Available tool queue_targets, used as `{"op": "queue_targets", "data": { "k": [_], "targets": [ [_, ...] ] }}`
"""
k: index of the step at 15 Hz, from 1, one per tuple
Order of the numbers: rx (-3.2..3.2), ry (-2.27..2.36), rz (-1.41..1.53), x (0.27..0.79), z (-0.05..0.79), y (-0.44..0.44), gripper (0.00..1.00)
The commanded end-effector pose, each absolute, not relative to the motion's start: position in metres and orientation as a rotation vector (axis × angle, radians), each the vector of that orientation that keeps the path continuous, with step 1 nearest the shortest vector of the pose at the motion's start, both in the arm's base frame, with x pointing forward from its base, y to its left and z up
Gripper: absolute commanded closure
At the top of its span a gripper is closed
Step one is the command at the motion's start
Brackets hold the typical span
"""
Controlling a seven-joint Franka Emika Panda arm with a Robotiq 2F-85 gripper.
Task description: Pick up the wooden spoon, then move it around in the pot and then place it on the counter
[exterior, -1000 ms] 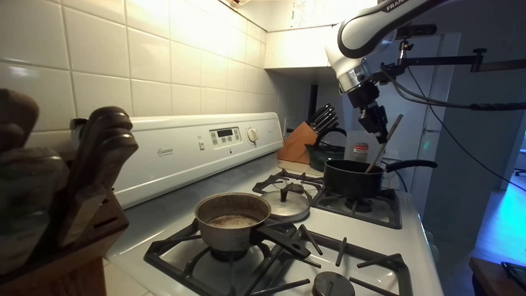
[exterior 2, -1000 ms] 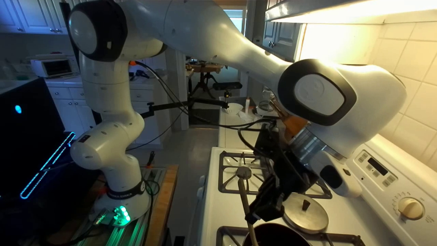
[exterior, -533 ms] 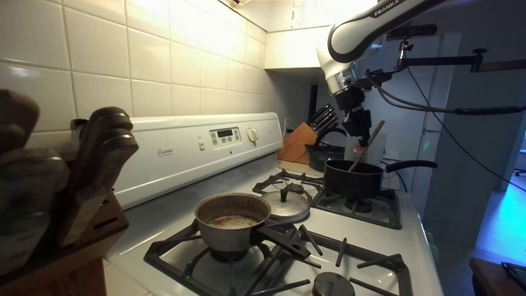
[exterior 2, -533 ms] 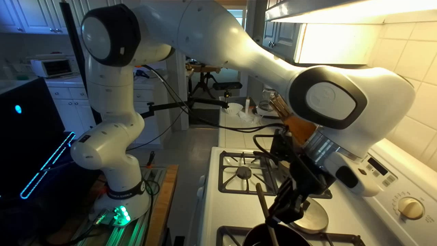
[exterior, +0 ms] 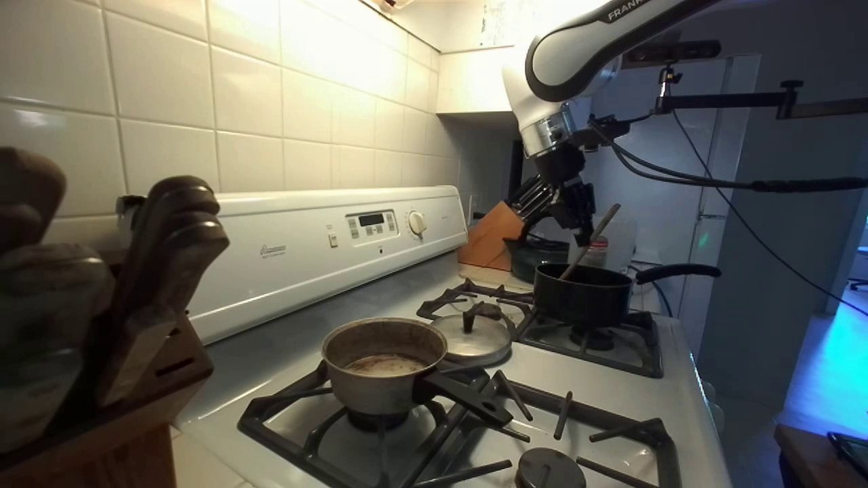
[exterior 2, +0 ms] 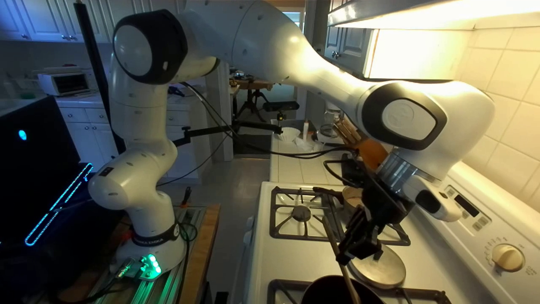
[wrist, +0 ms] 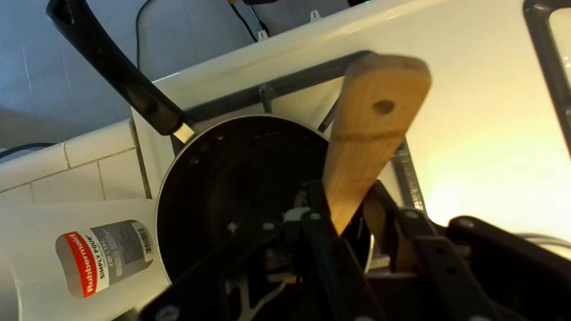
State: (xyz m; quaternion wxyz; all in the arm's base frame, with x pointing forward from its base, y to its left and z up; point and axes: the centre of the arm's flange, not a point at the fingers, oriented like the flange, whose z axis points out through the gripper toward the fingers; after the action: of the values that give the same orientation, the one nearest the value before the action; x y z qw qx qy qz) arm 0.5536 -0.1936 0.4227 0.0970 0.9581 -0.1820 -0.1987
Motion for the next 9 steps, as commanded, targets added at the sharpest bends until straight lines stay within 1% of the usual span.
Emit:
{"op": "queue_targets", "data": {
  "k": [1,6,9],
  "targets": [
    [2.867,-0.467,-0.652,0.528,0.429,-0.192,0.93],
    [2.882,-0.558,-0.654,0.500,0.434,-0.210,0.93],
    [2.892,-0.654,-0.530,0.478,0.427,-0.213,0.93]
  ]
}}
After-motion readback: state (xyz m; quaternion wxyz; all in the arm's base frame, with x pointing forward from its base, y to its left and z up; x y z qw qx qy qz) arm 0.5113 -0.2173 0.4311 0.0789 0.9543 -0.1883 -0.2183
